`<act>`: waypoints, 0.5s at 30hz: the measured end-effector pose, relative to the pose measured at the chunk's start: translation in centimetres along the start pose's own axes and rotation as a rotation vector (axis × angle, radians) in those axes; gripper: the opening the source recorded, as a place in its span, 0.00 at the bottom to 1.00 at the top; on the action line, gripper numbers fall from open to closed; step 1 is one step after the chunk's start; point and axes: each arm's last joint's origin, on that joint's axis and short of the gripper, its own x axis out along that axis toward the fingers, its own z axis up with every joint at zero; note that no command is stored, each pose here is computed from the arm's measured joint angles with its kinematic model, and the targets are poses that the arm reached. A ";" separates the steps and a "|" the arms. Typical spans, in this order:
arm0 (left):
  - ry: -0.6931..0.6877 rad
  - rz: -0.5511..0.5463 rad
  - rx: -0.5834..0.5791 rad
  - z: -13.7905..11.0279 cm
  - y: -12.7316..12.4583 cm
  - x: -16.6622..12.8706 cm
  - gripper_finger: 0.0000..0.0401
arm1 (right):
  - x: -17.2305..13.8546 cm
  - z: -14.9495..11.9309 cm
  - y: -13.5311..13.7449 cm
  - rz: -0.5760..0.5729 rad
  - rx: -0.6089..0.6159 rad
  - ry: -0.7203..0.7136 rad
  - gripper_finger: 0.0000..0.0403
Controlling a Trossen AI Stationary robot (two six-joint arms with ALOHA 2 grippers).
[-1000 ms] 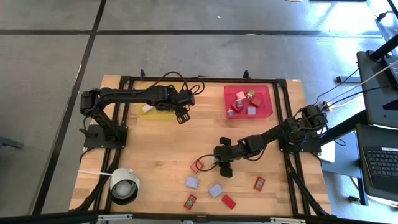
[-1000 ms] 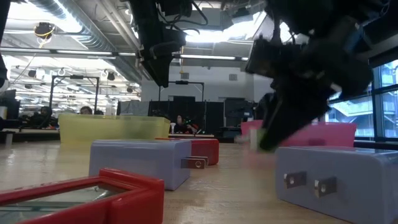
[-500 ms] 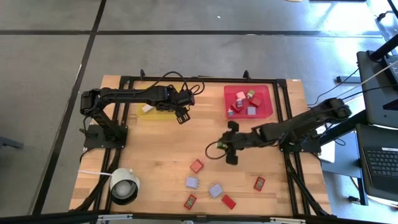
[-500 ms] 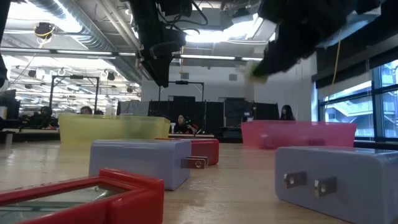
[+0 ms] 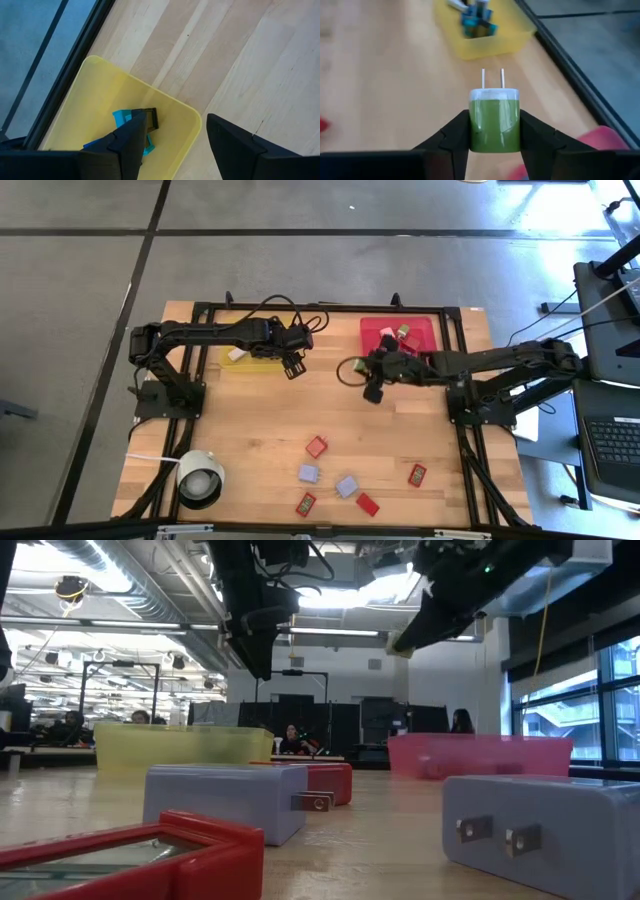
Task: Pick & Place Office items
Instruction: Put the green charger adapter into the red bin
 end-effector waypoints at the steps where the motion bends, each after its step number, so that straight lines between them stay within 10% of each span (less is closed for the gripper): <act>1: 0.000 0.000 0.000 0.0 0.0 0.0 0.50 | 0.2 0.0 -0.5 -0.017 0.004 0.006 0.36; 15: 0.000 0.000 0.000 0.0 0.0 0.0 0.51 | 1.1 -1.9 -6.2 -0.500 0.413 0.118 0.35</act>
